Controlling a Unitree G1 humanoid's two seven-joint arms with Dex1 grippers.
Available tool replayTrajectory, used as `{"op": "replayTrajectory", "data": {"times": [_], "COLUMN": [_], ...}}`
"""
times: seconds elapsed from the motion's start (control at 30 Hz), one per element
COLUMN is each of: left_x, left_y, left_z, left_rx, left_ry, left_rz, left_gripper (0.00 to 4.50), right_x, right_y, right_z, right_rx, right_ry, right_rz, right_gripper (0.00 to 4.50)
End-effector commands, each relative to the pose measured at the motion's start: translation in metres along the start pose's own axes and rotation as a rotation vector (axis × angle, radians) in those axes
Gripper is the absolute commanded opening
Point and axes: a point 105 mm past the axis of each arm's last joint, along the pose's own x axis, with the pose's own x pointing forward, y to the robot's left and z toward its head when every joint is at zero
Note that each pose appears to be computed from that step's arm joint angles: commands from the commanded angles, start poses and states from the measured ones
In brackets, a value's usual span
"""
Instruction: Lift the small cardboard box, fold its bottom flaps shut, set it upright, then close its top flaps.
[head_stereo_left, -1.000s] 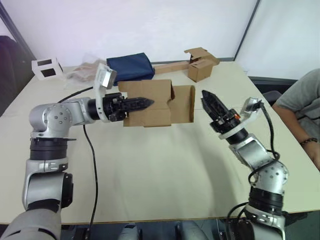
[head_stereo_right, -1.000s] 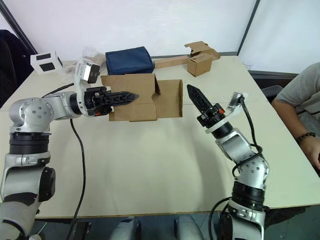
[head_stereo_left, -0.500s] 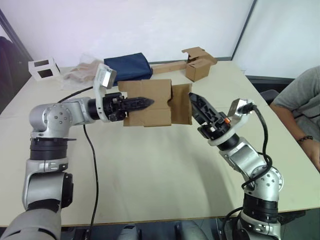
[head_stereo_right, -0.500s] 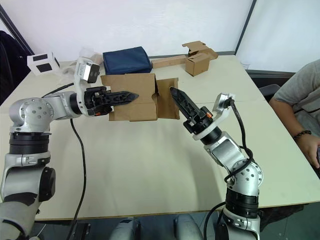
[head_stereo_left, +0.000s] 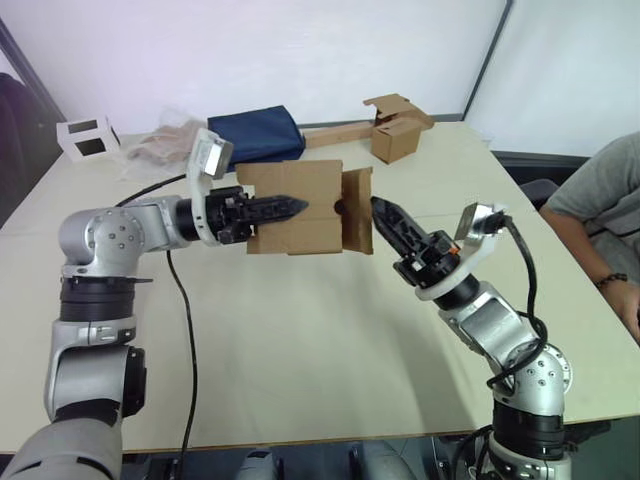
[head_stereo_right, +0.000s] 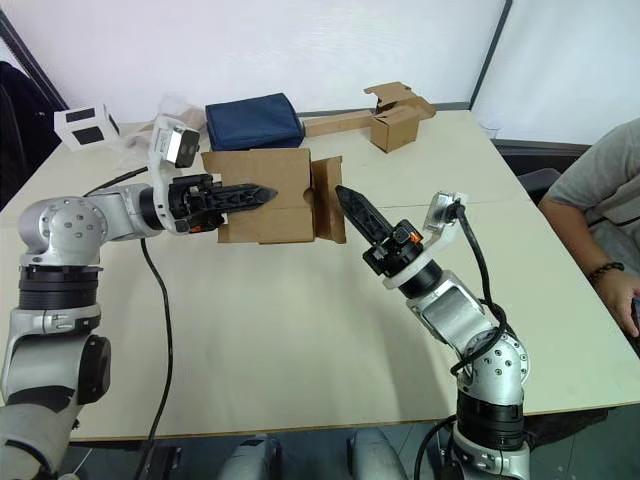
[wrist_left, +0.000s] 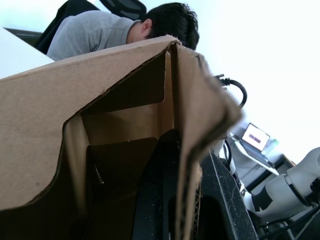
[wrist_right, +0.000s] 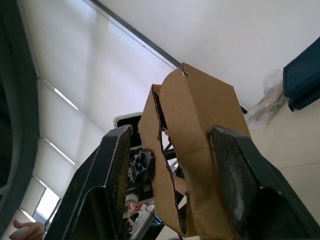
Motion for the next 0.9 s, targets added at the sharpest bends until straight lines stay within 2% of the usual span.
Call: {"op": "replayTrajectory", "data": {"times": [0.03, 0.6, 0.9], "left_x": [-0.0012, 0.0017, 0.0032], "left_y": [-0.0091, -0.0099, -0.0082], "left_z": [0.0102, 0.0115, 0.0106], "left_rx": [0.049, 0.050, 0.052], "left_ry": [-0.014, -0.010, -0.008], "left_rz": [-0.022, -0.030, -0.025], "left_gripper": [0.00, 0.00, 0.00], "right_x": [0.0008, -0.0015, 0.0055], "right_y": [0.0091, 0.0005, 0.0074], "right_z": [0.0000, -0.0017, -0.0043], "right_rx": [-0.057, -0.188, -0.224], "right_ry": [0.010, 0.022, 0.019], "right_rz": [0.028, -0.023, -0.025], "right_gripper": [1.01, 1.01, 1.01]}}
